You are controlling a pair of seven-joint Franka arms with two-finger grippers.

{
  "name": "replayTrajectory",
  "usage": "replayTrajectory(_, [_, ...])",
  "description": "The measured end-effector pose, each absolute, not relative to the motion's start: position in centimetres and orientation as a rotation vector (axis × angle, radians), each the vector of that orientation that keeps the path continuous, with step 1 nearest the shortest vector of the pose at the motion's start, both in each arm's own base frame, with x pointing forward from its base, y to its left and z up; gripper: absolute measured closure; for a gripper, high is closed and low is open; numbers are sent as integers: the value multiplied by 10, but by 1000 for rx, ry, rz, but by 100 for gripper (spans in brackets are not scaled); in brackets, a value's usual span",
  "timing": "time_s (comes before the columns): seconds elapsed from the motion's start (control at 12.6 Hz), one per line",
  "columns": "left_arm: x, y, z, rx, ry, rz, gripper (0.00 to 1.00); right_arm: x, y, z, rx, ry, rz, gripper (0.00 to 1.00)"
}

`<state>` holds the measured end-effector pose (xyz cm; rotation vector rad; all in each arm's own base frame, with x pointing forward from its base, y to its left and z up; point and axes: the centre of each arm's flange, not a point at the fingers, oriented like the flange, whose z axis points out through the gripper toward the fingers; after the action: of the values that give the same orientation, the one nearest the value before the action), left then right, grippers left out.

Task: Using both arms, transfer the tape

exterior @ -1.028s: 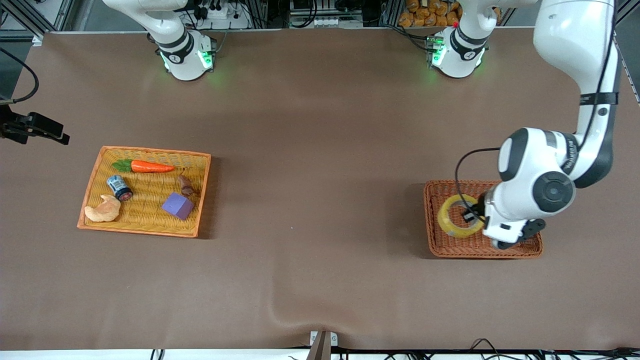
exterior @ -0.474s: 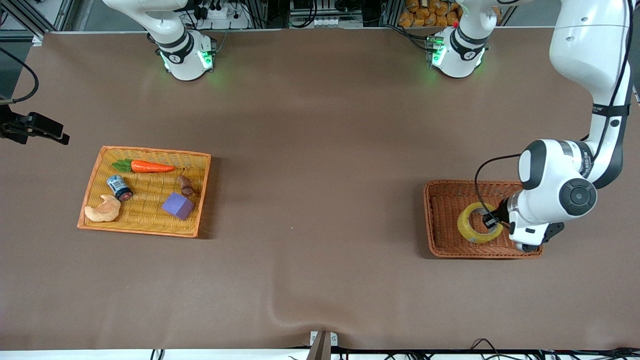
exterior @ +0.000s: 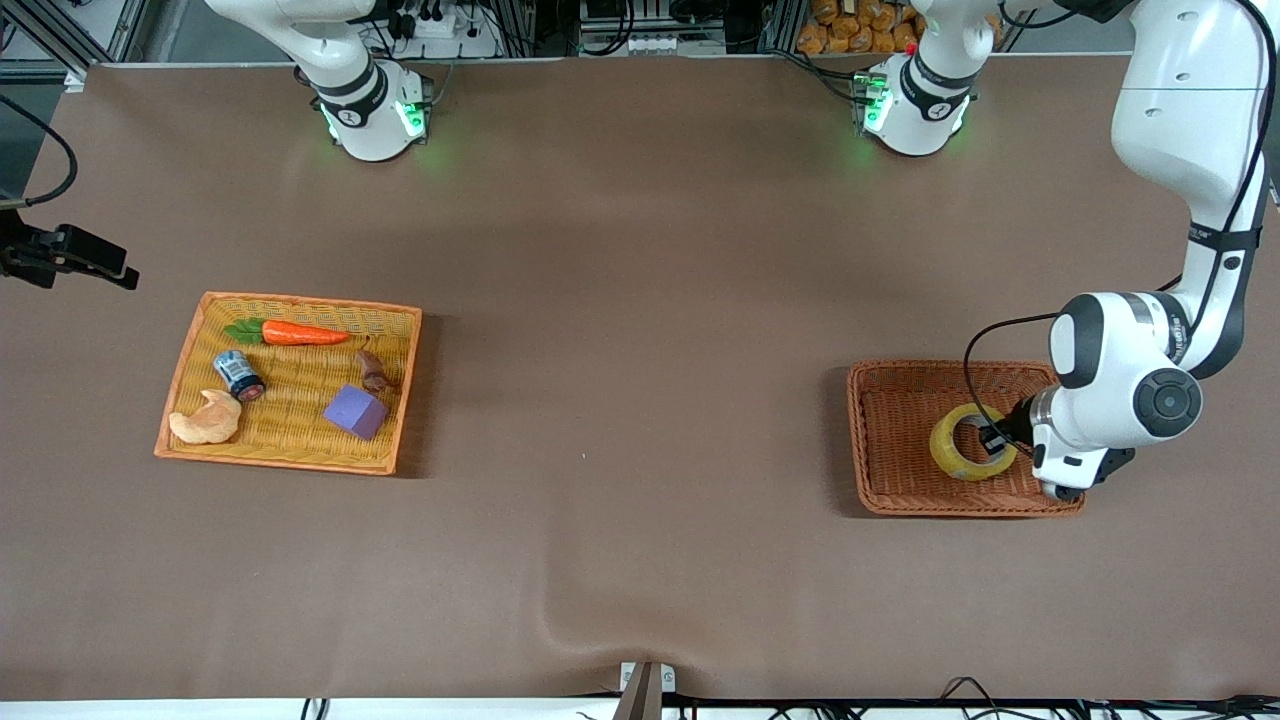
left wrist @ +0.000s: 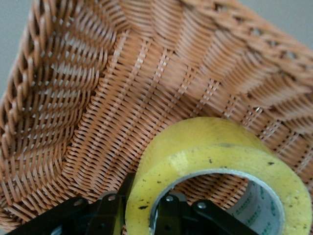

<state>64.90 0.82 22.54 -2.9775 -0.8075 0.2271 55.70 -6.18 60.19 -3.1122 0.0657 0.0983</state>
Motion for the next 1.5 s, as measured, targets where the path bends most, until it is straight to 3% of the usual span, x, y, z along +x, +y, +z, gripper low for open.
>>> replayTrajectory(0.16, [646, 4, 222, -2979, -798, 243, 77, 557, -62, 602, -3112, 66, 98, 0])
replayTrajectory(0.24, [644, 4, 220, -2978, -797, 248, 70, 557, -62, 602, -3112, 66, 98, 0])
replayTrajectory(0.55, [647, 3, 247, -2989, -797, 189, 26, 557, -62, 602, -3112, 65, 98, 0])
replayTrajectory(0.79, [653, -6, 307, -3021, -783, 51, 0, 557, -61, 602, -3112, 64, 98, 0])
replayTrajectory(1.03, [650, -30, 367, -3065, -710, -73, 0, 557, -61, 602, -3112, 62, 98, 0])
replayTrajectory(1.5, [615, -64, 460, -3101, -347, -67, 0, 557, -59, 602, -3112, 59, 98, 0])
